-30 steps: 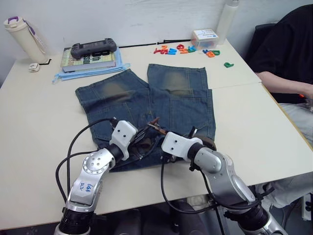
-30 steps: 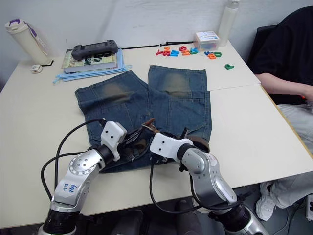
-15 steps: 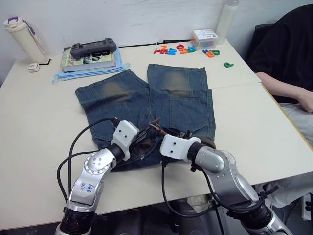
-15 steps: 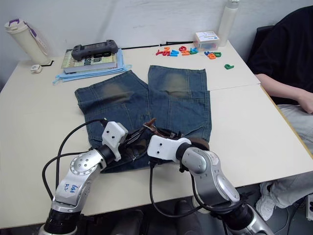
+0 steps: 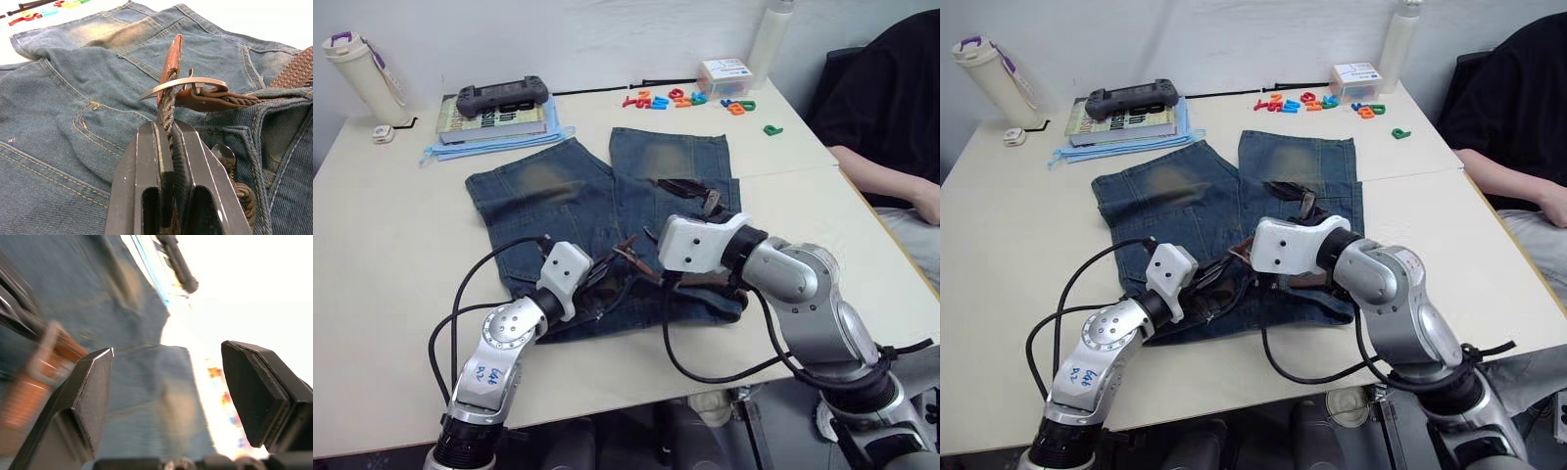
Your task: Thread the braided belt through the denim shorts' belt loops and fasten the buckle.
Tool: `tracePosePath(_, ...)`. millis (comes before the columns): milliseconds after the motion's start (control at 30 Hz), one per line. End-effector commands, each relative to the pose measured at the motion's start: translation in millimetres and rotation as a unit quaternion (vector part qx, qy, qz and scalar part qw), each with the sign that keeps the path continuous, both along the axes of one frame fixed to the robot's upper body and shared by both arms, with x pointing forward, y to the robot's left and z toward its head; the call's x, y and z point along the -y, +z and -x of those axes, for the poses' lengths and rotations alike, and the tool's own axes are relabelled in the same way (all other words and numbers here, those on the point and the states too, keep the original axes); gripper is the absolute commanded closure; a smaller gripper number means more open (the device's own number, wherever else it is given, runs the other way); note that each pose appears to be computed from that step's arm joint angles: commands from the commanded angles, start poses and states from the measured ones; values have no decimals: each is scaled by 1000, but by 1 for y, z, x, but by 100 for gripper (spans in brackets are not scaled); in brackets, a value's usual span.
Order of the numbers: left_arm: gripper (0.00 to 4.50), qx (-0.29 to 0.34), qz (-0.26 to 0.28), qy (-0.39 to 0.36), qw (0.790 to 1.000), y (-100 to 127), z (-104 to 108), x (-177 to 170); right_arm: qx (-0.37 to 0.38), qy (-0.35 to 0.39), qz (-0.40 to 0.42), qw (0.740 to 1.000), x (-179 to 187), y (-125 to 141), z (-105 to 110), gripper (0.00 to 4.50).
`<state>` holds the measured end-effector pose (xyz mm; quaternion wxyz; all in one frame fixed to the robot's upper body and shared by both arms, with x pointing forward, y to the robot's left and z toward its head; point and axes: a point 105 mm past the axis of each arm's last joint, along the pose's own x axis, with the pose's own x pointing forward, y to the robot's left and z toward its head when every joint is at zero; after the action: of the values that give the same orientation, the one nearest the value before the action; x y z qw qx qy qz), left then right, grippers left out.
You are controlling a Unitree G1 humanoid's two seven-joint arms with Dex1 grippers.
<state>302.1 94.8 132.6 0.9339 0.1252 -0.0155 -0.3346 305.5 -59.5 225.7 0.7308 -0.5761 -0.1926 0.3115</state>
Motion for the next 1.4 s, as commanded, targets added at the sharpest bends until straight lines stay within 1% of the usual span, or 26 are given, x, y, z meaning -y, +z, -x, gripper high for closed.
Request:
tracePosePath(33,450,21,8,-15,1000,10,3,5,44,33,71,996,-7,-9,-2,71)
tracePosePath(167,450,26,4,-20,999,11,3,7,40,61,98,992,-13,-16,-7,71)
tracePosePath(267,450,56,-43,-47,996,9,8,12,34,73,117,990,-13,-21,-10,71)
tracePosePath(400,450,81,-67,-45,993,12,6,11,29,95,133,986,-16,-25,-8,71)
tracePosePath(500,450,86,-66,-44,993,13,6,12,26,104,136,985,-19,-28,-5,71)
tracePosePath(567,450,87,-67,-43,993,13,6,12,24,107,137,984,-20,-30,-5,122)
tracePosePath(600,450,88,-69,-43,993,13,6,12,24,107,137,984,-20,-30,-5,134)
tracePosePath(667,450,88,-69,-43,993,12,6,12,23,107,136,985,-20,-30,-5,215)
tracePosePath(733,450,89,-71,-44,993,12,6,12,21,106,136,985,-20,-31,-5,305)
tracePosePath(767,450,89,-71,-45,992,13,6,12,21,105,137,985,-20,-32,-5,342)
tracePosePath(800,450,90,-71,-45,992,13,7,12,20,105,136,985,-20,-32,-4,400)
tracePosePath(867,450,91,-70,-45,992,13,7,12,18,105,136,985,-20,-34,-4,435)
tracePosePath(1067,450,102,-65,-43,992,17,7,11,18,103,131,986,-21,-33,-3,435)
tracePosePath(1133,364,111,-63,-43,991,19,6,10,17,102,128,986,-21,-33,-3,450)
tracePosePath(1167,341,114,-60,-44,991,21,6,10,17,101,126,987,-20,-32,-3,450)
tracePosePath(1267,209,118,-57,-43,990,22,5,9,17,99,125,987,-20,-32,-3,450)
tracePosePath(1300,182,120,-58,-42,990,22,5,9,17,99,125,987,-20,-32,-3,450)
tracePosePath(1333,123,121,-59,-42,990,22,5,8,17,98,124,987,-19,-32,-3,450)
tracePosePath(1400,35,120,-59,-42,990,21,5,9,17,97,125,987,-19,-32,-3,450)
